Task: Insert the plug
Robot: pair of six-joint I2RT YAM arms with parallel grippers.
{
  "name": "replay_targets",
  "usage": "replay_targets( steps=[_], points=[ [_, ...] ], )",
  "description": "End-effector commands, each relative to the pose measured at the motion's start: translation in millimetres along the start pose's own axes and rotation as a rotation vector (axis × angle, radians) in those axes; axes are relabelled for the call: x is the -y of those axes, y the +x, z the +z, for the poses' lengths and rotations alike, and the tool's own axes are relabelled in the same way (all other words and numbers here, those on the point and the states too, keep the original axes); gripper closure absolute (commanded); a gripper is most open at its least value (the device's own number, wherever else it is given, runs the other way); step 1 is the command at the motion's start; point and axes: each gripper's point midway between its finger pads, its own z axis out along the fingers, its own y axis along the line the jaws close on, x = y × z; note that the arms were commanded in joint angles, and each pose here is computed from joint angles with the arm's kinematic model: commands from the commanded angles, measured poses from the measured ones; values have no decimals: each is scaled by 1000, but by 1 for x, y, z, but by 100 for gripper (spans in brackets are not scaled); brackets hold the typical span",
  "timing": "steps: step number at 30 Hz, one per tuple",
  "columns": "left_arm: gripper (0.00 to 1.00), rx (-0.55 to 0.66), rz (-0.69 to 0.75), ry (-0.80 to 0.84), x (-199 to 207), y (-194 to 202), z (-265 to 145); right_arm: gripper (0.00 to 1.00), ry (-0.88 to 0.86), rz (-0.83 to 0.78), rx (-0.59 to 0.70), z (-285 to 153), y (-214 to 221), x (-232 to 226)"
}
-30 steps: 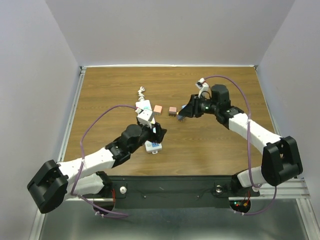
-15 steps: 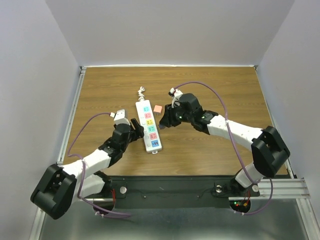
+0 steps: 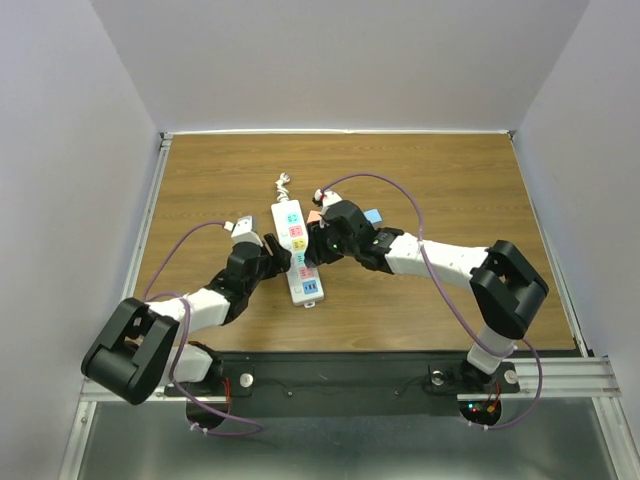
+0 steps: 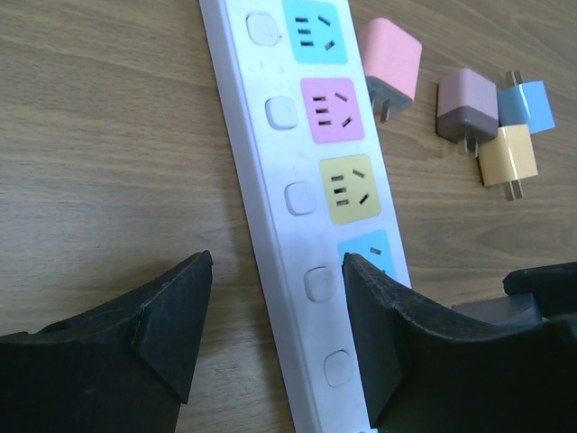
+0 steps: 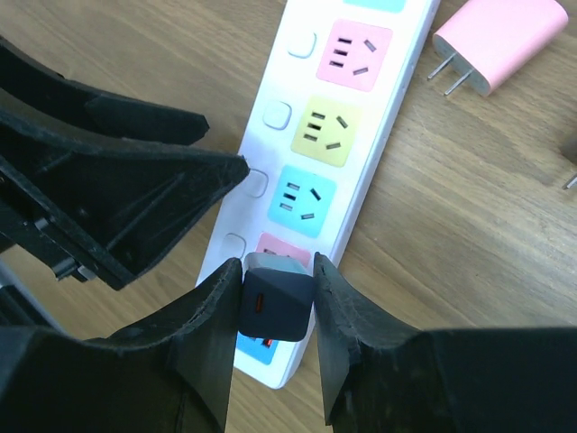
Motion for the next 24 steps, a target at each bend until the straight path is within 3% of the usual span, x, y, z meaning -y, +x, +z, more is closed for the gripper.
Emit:
replay_targets(
  steps=[1, 24],
  points=[
    [30, 33, -2, 57, 14, -12, 7, 100, 44, 17, 72, 2, -22, -3],
    [47, -9, -5, 67, 14, -1, 17, 100, 135, 26, 65, 17, -4, -8]
  ],
)
